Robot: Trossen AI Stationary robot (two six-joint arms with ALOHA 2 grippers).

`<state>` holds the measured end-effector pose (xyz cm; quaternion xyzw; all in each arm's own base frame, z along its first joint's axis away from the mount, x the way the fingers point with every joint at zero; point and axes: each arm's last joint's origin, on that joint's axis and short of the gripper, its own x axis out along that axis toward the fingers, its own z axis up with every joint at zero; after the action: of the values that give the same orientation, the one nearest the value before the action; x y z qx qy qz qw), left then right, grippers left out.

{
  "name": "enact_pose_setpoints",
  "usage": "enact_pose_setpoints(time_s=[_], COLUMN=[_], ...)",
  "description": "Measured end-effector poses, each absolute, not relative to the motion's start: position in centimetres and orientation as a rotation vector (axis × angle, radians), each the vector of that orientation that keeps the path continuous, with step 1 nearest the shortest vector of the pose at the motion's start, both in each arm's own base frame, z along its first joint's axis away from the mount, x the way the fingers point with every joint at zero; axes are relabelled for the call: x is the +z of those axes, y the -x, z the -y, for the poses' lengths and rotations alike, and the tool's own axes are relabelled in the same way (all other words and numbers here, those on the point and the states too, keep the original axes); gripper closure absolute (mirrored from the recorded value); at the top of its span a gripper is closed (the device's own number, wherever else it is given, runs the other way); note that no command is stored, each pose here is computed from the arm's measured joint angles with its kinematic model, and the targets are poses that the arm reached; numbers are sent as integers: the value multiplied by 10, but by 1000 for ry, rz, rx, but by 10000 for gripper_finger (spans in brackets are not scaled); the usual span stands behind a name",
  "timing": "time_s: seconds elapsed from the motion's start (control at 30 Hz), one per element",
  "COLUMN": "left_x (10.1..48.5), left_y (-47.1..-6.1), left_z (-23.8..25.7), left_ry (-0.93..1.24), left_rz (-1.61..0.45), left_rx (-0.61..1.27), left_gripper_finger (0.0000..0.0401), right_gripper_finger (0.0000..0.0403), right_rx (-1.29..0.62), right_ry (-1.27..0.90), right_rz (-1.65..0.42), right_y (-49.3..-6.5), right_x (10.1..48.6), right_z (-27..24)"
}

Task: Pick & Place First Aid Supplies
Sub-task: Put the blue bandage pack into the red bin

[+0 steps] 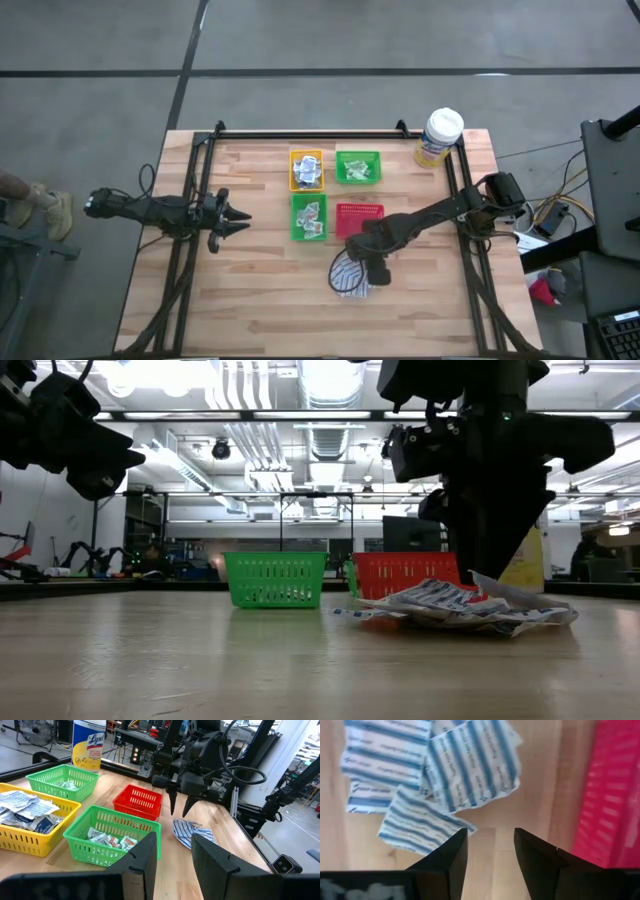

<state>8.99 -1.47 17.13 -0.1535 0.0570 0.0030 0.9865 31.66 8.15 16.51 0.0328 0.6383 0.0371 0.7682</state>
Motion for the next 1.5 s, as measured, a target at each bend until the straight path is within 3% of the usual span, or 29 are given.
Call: enact_pose_setpoints(time_s=[0.5, 0.93, 1.5], left_x=[171, 171, 171], left_y=[-90, -90, -90], left_z=[15, 15, 15], left_ry=[323, 343, 349], left_rz=[-114, -114, -114], left_rx=[7, 8, 9], left_gripper_finger=[286, 286, 286], right_gripper_finger=[241, 242, 301], right_rx=[285, 318, 316], right_ry=[-9, -2, -26], right_rz=[-1338, -1424, -1438], right_y=[-321, -324, -322], right_x=[166, 140, 139], right_z=[-81, -74, -73])
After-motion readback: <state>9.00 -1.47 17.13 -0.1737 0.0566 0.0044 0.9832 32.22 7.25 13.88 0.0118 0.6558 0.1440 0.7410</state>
